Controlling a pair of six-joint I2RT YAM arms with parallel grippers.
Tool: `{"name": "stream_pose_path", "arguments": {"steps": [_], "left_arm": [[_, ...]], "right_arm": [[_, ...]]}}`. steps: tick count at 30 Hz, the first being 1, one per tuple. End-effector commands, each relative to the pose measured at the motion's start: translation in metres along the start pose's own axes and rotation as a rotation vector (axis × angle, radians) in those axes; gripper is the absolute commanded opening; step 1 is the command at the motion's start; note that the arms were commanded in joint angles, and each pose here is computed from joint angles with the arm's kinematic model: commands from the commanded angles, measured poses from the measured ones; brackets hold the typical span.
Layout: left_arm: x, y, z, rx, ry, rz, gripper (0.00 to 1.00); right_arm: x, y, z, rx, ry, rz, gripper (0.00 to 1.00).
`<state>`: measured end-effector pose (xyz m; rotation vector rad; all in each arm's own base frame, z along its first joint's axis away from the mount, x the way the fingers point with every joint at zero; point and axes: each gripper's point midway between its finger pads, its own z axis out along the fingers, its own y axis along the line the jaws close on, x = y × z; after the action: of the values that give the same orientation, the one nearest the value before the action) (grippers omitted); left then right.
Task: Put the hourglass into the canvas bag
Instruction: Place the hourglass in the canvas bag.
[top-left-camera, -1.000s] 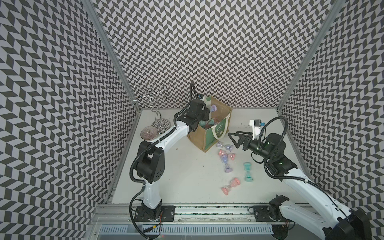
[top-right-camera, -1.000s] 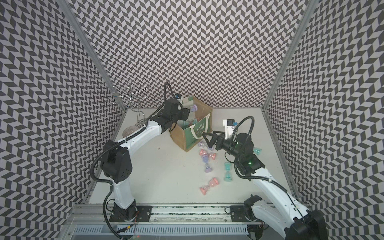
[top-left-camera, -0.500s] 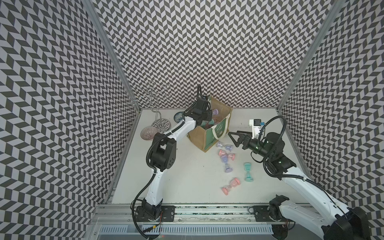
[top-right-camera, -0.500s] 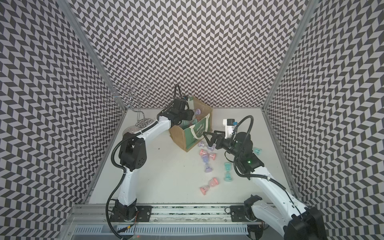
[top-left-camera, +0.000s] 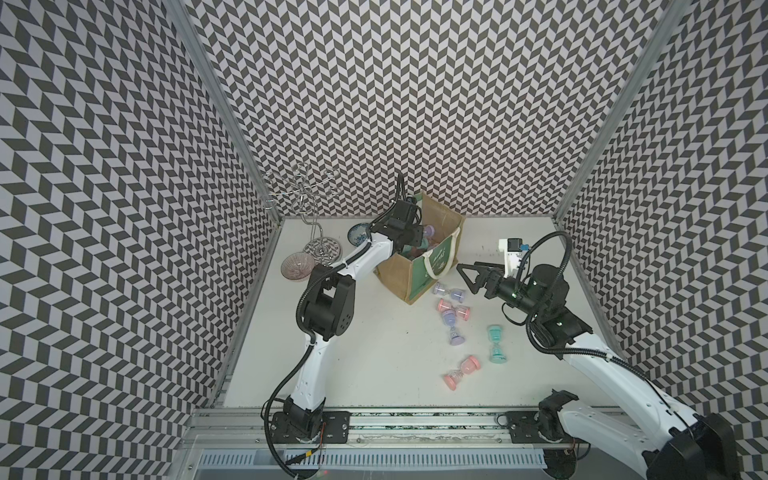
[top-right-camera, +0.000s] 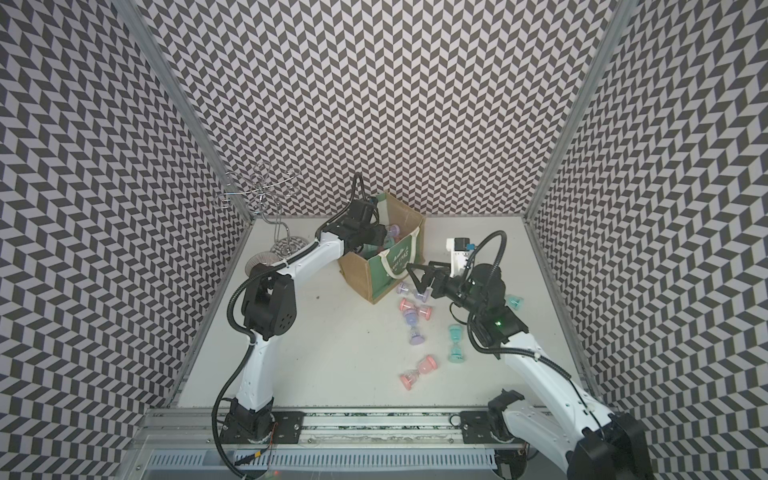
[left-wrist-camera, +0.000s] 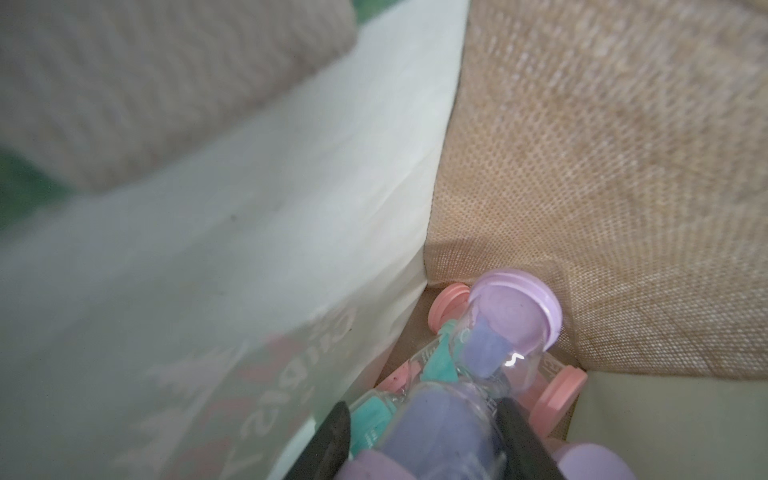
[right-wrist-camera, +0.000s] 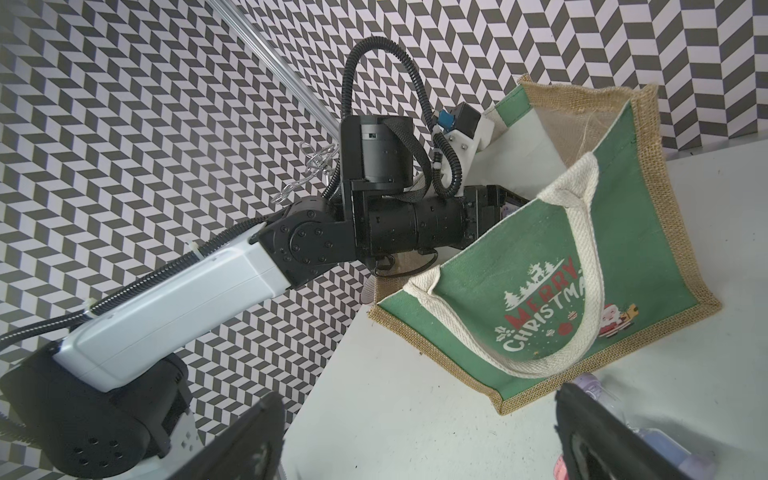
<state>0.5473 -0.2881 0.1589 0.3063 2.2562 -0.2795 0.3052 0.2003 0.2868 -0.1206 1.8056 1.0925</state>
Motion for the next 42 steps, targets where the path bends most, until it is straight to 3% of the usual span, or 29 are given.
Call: {"name": "stream_pose_path", "arguments": {"steps": [1,14,25,32,42], "left_arm": [[-0.032,-0.001,-0.023,0.003,-0.073,0.002,0.49],[-0.081,-0.017,-0.093,0.052,-0.217,-0.018,0.63],[-0.100,-0.051,-0.185,0.119,-0.376,-0.049,0.68],[-0.076,-0.069,-0.240,0.185,-0.444,-0.125,0.71],[0.024,-0.113,-0.260,0.299,-0.297,-0.159,0.75]], "right_arm": [[-0.020,0.012,-0.005,-0.022,-0.057,-0.033,0.99],[-0.021,0.018,-0.013,-0.028,-0.062,-0.037,0.99],[-0.008,0.018,-0.024,-0.027,-0.032,-0.006,0.99],[0.013,0.002,-0.034,0.038,0.007,0.032,0.99],[0.061,-0.041,-0.055,0.224,0.116,0.055,0.99]]}}
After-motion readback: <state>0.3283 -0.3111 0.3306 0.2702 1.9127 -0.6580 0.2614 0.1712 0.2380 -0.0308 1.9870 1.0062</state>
